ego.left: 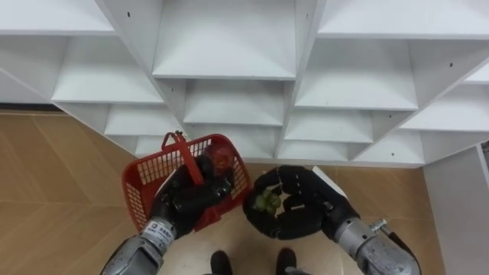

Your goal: Collect fruits from the closet

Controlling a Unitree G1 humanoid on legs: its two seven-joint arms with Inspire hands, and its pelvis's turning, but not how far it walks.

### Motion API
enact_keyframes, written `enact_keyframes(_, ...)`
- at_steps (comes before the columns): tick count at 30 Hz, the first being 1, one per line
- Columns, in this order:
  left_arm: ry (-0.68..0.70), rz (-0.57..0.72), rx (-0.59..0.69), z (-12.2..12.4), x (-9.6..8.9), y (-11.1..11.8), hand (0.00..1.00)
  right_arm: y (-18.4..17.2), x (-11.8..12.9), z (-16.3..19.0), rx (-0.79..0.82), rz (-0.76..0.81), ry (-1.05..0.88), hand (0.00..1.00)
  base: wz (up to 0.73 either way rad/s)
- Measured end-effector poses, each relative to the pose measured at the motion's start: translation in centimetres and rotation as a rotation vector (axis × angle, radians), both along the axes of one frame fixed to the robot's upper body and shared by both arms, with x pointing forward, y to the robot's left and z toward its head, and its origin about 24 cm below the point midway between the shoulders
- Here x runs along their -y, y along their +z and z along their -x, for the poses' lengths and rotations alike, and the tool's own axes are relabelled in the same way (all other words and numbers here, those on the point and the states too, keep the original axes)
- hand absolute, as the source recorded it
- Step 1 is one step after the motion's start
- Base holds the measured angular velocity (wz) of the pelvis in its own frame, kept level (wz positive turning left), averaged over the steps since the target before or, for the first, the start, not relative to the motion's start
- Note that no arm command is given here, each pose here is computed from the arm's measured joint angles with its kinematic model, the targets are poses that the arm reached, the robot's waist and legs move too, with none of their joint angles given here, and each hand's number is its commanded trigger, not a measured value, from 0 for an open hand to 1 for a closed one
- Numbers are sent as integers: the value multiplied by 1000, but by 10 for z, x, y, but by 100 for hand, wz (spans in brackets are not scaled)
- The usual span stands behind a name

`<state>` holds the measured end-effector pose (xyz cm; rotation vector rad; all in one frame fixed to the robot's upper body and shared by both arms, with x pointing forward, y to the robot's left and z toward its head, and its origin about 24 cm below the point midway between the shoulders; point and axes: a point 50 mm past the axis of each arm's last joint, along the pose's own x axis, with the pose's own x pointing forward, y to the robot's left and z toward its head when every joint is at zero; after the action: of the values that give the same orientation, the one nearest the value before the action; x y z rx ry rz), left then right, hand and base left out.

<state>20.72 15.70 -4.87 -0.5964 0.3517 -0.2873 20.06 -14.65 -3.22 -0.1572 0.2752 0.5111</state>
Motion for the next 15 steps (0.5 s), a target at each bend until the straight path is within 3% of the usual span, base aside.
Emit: enact_keyframes(15, -1, 32, 16, 0, 5, 4, 100, 4, -3, -4, 29, 30, 16, 100, 0)
